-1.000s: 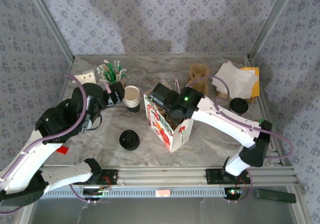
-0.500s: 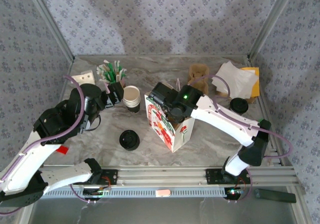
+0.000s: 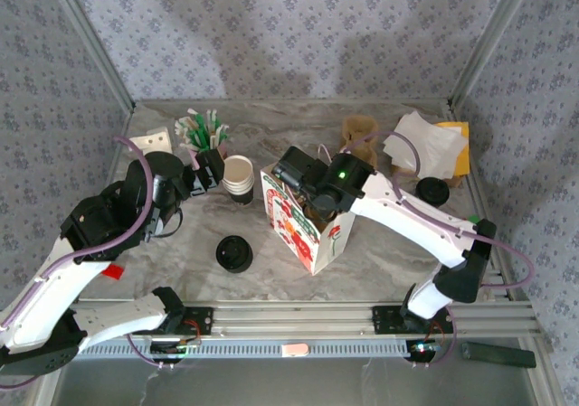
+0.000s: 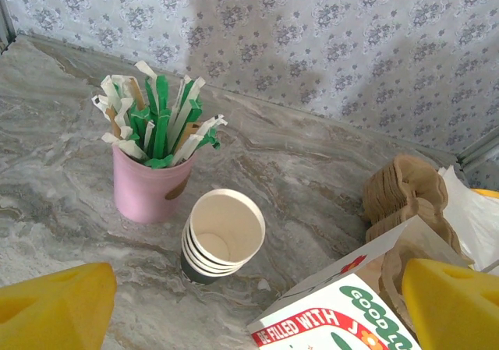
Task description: Pack the takeout coffee
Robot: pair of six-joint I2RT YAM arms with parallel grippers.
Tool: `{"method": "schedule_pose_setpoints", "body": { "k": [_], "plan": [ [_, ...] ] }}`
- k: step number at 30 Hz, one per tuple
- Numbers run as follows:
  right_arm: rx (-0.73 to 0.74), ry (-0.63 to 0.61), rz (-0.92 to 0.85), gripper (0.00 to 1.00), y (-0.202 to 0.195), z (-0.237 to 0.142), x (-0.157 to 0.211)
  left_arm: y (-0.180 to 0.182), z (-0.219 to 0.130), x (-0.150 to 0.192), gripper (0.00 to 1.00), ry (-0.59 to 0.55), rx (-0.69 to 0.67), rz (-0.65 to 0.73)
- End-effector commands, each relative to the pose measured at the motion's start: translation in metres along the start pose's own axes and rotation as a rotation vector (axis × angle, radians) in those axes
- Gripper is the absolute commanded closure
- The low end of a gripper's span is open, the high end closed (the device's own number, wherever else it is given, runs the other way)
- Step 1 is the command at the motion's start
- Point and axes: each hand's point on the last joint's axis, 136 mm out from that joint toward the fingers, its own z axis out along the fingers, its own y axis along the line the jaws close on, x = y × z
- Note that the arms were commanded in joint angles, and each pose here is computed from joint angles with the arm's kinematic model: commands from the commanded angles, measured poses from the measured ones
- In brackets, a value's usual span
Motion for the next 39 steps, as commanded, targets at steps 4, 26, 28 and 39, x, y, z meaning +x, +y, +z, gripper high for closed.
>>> {"method": "schedule_pose_setpoints", "body": {
  "k": [4, 26, 28, 39],
  "plan": [
    [0.026, -0.062, -0.027, 0.66, -0.009, -0.010, -0.020, 0.004, -0.003, -0.001, 0.05, -0.003, 0.002, 0.004],
    [0.117, -0.116, -0.124, 0.65, -0.002, 0.013, -0.020, 0.006, -0.005, -0.001, 0.05, -0.005, -0.003, 0.011],
    [0.104, -0.116, -0.107, 0.66, -0.001, 0.009, -0.022, 0.006, -0.005, -0.001, 0.05, -0.005, -0.002, 0.011],
    [-0.035, -0.148, -0.051, 0.66, 0.013, -0.015, -0.038, 0.004, -0.002, 0.003, 0.04, 0.010, 0.001, 0.011]
  ]
}}
